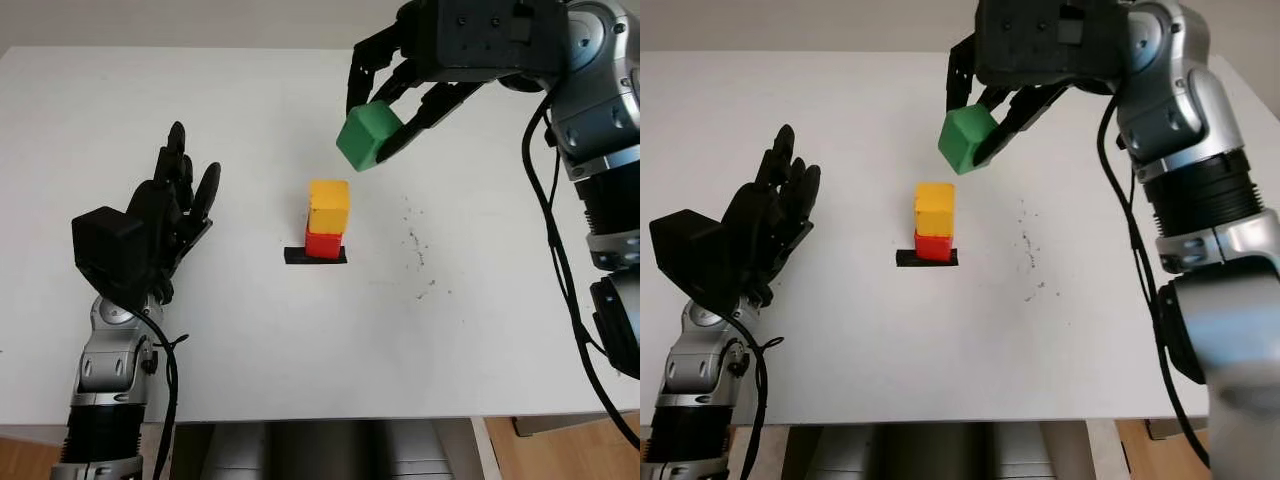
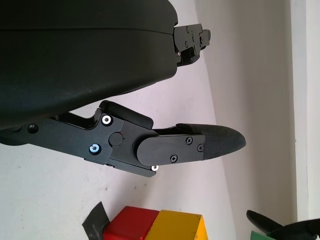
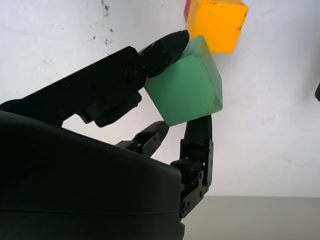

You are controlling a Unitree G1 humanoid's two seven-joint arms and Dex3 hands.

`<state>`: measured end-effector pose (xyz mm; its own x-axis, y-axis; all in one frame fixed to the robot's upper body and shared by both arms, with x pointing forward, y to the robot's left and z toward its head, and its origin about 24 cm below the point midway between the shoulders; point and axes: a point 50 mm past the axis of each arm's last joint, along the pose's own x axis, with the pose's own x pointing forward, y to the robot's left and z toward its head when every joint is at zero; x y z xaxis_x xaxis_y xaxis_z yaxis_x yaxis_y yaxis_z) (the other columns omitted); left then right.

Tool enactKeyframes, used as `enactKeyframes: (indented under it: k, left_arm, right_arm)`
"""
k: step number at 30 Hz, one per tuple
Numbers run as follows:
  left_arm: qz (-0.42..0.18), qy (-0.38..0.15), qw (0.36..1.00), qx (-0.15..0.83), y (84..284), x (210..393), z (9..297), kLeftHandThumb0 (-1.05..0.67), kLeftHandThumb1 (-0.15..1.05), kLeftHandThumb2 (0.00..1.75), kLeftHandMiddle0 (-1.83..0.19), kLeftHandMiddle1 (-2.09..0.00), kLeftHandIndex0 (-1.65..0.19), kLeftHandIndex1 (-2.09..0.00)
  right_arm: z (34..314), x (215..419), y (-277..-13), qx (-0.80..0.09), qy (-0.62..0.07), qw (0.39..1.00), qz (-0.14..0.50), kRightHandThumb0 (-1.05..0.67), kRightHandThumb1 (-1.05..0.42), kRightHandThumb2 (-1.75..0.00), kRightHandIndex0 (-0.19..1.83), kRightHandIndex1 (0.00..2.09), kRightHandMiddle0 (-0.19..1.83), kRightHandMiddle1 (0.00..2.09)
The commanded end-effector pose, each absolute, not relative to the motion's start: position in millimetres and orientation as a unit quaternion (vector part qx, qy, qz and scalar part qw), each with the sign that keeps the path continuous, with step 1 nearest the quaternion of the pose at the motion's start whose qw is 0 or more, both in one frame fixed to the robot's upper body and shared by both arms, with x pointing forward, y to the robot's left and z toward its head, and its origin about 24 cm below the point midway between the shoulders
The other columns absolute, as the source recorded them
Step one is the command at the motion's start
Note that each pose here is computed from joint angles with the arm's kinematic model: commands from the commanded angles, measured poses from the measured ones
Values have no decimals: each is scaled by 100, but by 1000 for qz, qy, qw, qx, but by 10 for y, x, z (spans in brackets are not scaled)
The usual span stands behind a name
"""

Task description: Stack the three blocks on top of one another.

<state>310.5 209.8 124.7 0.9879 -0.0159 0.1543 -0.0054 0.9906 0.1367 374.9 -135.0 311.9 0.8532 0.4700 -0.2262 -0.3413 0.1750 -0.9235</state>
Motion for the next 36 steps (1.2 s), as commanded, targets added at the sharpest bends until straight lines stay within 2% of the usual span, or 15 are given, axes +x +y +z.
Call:
enactKeyframes:
  k: [1,4,10,12,18,28,36]
  left_arm:
    - [-5,-87,994,67,2056,3125,1296,-71,105,44,19,-5,16,-5]
    - [-5,-89,994,69,2044,3119,1292,-70,105,46,19,-5,17,-5]
    - [-6,-86,994,69,2044,3113,1276,-70,105,47,19,-4,18,-4]
    - [-6,-86,994,67,2047,3112,1270,-70,105,47,19,-4,18,-4]
    - [-9,-83,995,60,2046,3110,1247,-70,105,45,19,-4,18,-5]
    - [-13,-80,995,58,2029,3123,1239,-69,105,45,19,-2,19,-3]
    - [-16,-80,995,55,2025,3124,1231,-68,105,45,19,-1,19,-3]
  right_arm:
    - [3247,3713,-1266,-589,-74,763,255,-42,-92,-6,58,19,36,166]
    - [3201,3737,-1223,-585,-66,769,248,-42,-93,-6,55,18,37,173]
    - [3105,3747,-1139,-571,-49,784,238,-44,-98,-6,46,12,25,170]
    - [3078,3739,-1118,-558,-39,795,236,-44,-100,-6,43,11,20,173]
    - [2996,3724,-1096,-530,-19,814,237,-43,-102,-6,41,9,21,190]
    - [2950,3615,-1040,-487,23,828,277,-43,-104,-6,34,4,22,170]
    - [2885,3575,-1045,-490,40,826,276,-40,-105,-8,35,5,23,172]
